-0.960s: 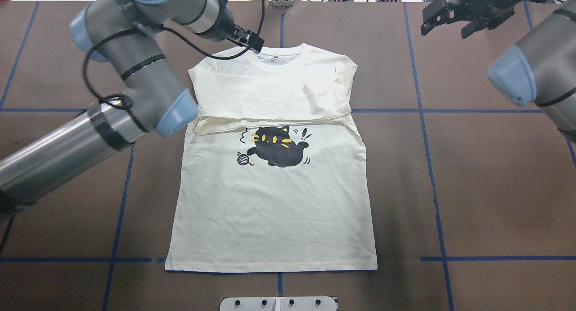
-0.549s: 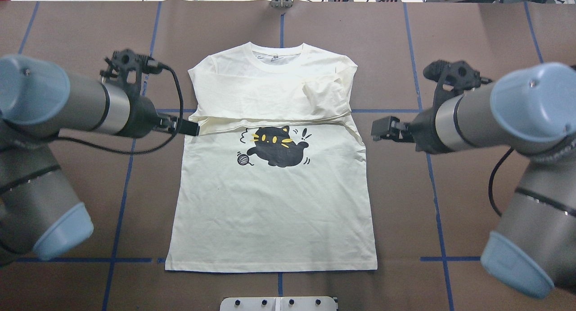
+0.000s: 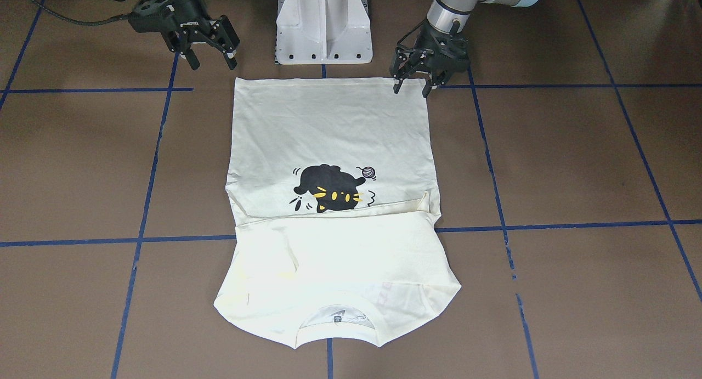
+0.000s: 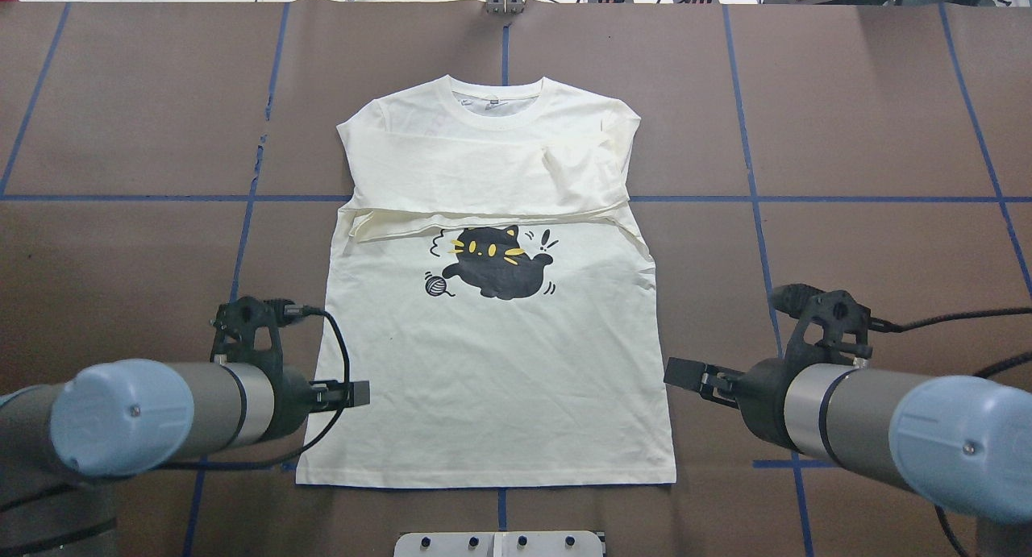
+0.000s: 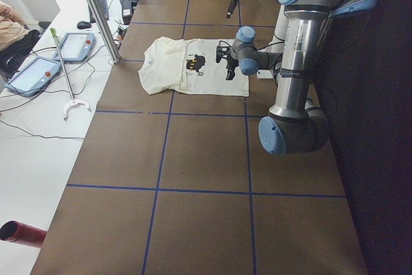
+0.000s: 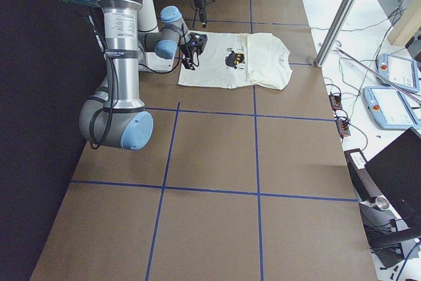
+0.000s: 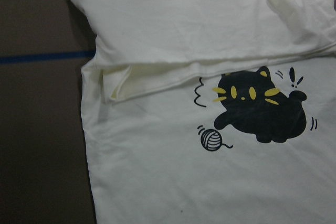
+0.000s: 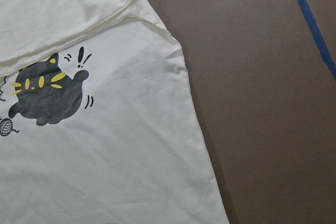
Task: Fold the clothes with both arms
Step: 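Move both grippers down to the hem corners nearest the robot, then grasp the hem corners with the left and right grippers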
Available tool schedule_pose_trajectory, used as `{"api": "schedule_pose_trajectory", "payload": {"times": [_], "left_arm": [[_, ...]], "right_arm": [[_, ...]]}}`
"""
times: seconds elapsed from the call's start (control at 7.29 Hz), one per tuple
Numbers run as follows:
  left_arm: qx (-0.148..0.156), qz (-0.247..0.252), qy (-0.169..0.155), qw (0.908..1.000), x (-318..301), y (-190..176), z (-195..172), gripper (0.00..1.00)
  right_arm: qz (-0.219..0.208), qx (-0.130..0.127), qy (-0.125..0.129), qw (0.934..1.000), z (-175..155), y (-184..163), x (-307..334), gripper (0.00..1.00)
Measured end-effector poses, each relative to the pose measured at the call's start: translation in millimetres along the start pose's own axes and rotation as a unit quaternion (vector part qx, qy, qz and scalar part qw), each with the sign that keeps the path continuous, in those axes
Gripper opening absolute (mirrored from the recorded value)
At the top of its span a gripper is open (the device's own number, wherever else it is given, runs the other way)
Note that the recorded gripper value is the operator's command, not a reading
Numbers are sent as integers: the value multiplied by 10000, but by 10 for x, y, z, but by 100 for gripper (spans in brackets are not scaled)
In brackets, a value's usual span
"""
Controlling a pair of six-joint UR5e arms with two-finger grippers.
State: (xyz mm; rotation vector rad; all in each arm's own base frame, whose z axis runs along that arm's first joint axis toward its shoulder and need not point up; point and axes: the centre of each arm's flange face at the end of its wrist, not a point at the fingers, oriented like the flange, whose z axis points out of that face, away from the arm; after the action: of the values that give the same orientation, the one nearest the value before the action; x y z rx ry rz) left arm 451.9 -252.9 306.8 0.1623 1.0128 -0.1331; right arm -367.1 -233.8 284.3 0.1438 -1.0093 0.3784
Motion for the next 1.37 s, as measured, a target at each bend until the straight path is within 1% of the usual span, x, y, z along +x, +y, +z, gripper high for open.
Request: {"api": "schedule_pose_trajectory", "payload": {"times": [0.14,0.27,0.41,0.69,1.1,1.23,1.37], "left_arm": [[-81,-162,-159,9997,-98,291,111,61],[-125,-216,-308,9992,-208,494,188,61],[-157,-216,-424,9987,-291,602,241,61],[-187,-192,-561,9981,-383,672,300,59],[-221,-158,-644,9976,-423,699,367,56],[-233,-145,-662,9974,-428,711,389,53],[-246,-135,-676,9973,-430,724,406,46]], "right_arm": [[9,57,-31,10000,34,146,102,97],[12,90,-48,9999,50,224,142,97],[12,101,-56,9999,55,257,155,98],[14,106,-67,9999,52,270,157,98],[11,112,-75,9999,49,269,153,98],[11,113,-76,9999,49,268,153,98],[11,113,-76,9999,49,268,153,98]]}}
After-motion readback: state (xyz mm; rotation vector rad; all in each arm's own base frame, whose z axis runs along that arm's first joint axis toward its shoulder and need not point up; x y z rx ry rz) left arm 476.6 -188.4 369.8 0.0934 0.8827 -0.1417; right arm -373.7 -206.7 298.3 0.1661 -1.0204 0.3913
